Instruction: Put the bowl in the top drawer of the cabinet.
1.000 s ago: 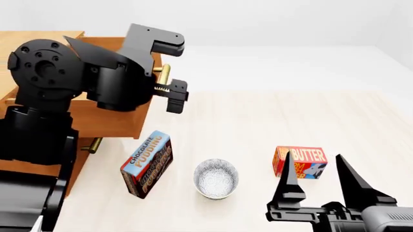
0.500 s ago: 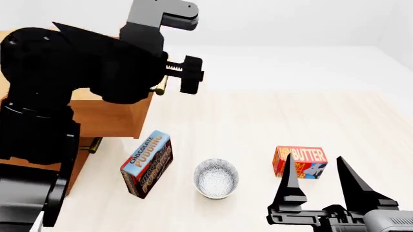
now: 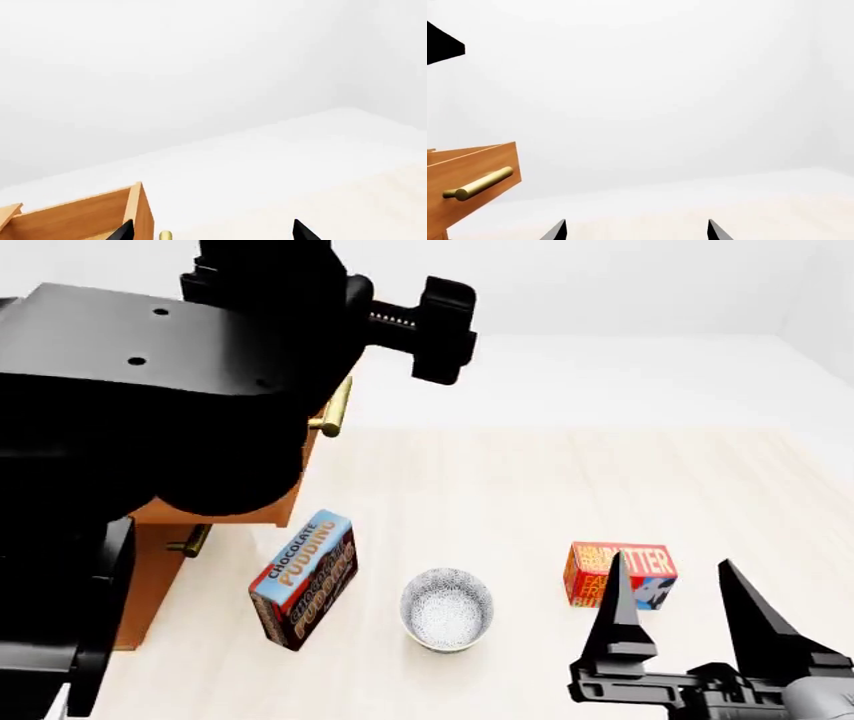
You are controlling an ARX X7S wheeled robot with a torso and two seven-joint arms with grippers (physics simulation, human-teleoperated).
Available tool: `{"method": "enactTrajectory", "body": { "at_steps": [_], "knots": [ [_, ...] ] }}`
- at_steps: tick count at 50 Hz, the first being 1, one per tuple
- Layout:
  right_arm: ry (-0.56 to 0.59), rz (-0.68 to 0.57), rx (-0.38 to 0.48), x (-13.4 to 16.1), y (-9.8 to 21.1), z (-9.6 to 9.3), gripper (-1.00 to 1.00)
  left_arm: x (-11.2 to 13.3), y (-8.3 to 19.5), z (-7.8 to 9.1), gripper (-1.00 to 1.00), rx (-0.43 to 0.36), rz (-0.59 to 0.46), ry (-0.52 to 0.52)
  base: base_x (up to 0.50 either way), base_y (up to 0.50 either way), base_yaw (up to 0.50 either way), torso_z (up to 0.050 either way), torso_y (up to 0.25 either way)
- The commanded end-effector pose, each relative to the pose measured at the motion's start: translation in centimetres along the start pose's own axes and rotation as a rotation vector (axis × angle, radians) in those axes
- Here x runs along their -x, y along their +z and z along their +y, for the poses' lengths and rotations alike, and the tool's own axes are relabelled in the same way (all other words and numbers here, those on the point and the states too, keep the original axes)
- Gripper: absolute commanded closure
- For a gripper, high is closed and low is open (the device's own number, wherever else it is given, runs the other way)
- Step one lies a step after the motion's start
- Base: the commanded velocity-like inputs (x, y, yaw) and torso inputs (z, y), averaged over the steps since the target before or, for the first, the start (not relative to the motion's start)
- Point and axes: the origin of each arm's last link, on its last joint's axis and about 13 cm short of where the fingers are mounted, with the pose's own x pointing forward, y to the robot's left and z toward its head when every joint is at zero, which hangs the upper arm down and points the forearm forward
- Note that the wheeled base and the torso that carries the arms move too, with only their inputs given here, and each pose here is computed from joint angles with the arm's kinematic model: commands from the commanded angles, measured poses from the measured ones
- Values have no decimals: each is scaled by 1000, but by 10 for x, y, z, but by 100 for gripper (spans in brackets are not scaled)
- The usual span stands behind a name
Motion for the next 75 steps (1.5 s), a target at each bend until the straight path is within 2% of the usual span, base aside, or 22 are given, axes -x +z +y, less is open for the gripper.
{"method": "enactTrajectory", "body": {
  "at_steps": [1, 4, 24, 40, 56, 75],
  "knots": [
    [-28, -19, 13, -1, 6, -7, -100, 29, -21, -15, -100, -69, 4, -109, 0, 0, 0, 0, 0],
    [-32, -21, 15, -1, 7, -7, -100, 35, -27, -18, -100, -52, 33, -146, 0, 0, 0, 0, 0],
    [-55, -32, 27, 1, 11, -11, -100, 57, -78, -33, -100, -91, 181, -268, 0, 0, 0, 0, 0],
    [-54, -32, 29, 3, 12, -10, -100, 49, -133, -45, -100, -86, 306, -321, 0, 0, 0, 0, 0],
    [-49, -28, 33, 4, 11, -9, -100, 28, -178, -49, -100, -1, 426, -335, 0, 0, 0, 0, 0],
    [-45, -31, 37, 4, 14, -8, -100, -10, -199, -42, -100, 163, 512, -280, 0, 0, 0, 0, 0]
  ]
}}
